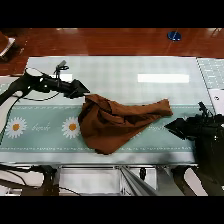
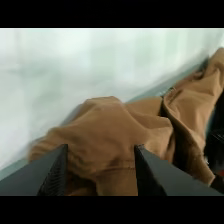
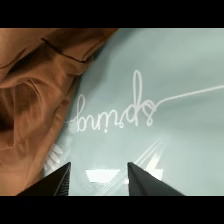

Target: Fold the shirts.

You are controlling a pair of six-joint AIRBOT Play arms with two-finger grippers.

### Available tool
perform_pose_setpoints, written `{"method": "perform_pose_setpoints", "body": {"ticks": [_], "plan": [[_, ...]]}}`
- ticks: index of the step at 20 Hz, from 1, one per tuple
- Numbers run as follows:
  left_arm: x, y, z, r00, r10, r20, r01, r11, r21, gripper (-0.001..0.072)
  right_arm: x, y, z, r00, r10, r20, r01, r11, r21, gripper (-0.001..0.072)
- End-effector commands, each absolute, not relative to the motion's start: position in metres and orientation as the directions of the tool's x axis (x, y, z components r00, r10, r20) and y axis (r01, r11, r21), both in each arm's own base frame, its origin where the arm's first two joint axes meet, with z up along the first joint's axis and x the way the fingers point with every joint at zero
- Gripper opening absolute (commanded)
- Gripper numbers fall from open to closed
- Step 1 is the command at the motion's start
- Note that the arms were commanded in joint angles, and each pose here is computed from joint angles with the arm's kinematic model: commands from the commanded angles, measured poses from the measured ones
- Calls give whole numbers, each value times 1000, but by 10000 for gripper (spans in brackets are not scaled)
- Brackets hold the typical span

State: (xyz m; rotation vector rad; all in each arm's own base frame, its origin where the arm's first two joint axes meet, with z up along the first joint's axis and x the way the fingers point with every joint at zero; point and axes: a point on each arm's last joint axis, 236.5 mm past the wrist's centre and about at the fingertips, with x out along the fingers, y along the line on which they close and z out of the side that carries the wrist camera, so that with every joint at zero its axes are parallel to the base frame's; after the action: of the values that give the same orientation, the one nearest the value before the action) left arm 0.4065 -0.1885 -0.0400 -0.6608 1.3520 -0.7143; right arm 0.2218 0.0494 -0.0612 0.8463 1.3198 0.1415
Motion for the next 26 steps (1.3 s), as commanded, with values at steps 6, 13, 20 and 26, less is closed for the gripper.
{"method": "perform_pose_setpoints", "body": {"ticks": [6,13,20,26], "plan": [[369,-233,-45,-281,-795,-538,104,532,-840,499,213,92,-74,180,512,-840,269,795,543,409],[354,-221,-69,-356,-630,-690,245,650,-719,34,213,132,-74,170,511,-843,202,819,537,409],[369,-223,-59,-313,-637,-705,271,651,-709,34,180,184,-85,37,542,-840,160,826,540,409],[369,-223,-59,-311,-637,-705,271,652,-708,34,197,253,-94,24,628,-778,154,767,623,409]]}}
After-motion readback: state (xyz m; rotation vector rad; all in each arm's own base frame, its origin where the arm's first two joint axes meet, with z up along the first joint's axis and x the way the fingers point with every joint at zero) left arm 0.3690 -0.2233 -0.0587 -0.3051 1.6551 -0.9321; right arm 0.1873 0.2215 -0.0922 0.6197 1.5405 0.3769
